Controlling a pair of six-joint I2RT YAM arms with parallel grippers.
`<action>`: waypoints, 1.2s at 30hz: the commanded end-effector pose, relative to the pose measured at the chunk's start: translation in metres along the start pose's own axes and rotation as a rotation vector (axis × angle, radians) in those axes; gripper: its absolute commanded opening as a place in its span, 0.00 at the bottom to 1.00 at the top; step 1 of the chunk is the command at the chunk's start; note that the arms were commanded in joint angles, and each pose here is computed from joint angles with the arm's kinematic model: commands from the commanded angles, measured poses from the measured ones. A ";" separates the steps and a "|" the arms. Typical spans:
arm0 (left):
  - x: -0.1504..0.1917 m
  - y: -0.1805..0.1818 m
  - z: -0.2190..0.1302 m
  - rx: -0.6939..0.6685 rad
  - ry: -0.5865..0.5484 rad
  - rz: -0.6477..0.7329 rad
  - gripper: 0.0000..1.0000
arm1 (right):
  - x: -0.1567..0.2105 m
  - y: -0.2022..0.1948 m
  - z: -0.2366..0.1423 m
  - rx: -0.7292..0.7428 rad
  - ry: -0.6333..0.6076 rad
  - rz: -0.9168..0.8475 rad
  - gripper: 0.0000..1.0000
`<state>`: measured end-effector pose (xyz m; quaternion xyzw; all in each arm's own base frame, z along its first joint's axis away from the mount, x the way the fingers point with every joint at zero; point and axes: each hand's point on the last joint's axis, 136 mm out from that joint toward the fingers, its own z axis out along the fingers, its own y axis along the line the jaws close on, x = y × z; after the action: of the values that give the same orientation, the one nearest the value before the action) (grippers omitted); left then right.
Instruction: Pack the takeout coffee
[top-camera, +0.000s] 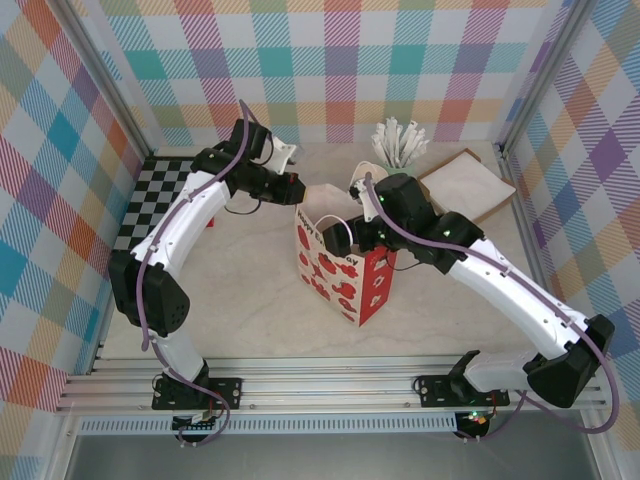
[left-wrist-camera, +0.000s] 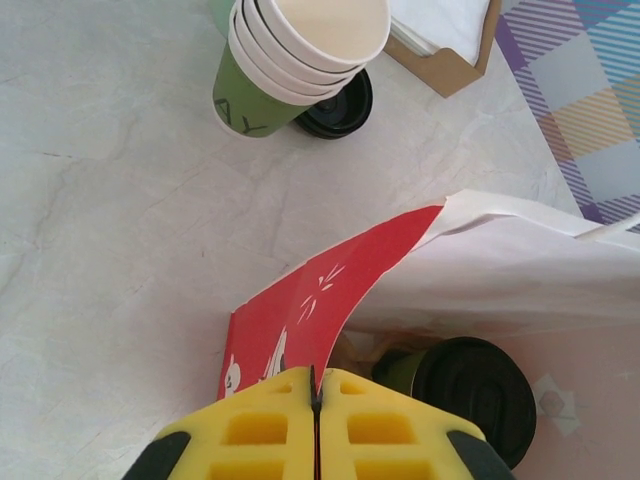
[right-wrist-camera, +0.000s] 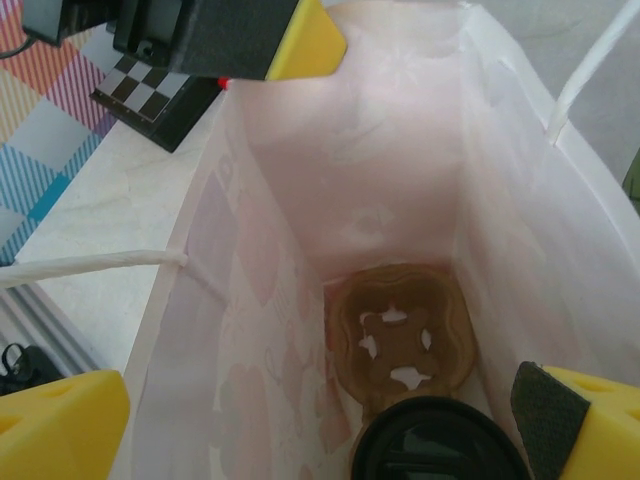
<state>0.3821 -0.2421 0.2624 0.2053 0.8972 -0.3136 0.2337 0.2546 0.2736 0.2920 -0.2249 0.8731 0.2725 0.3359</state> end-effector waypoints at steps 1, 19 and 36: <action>-0.013 0.006 -0.011 -0.027 -0.056 -0.013 0.09 | 0.015 0.010 -0.013 -0.041 0.095 0.038 1.00; 0.000 -0.058 -0.091 0.064 -0.349 0.300 1.00 | -0.005 -0.017 0.019 0.092 -0.004 -0.161 1.00; -0.001 -0.021 -0.092 -0.114 -0.329 -0.106 1.00 | -0.050 -0.009 -0.002 0.076 -0.241 -0.029 1.00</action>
<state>0.3506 -0.1988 0.3393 0.1468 0.8568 -0.2872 0.4023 0.2832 0.2772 0.3080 -0.2406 0.8422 0.2411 0.4179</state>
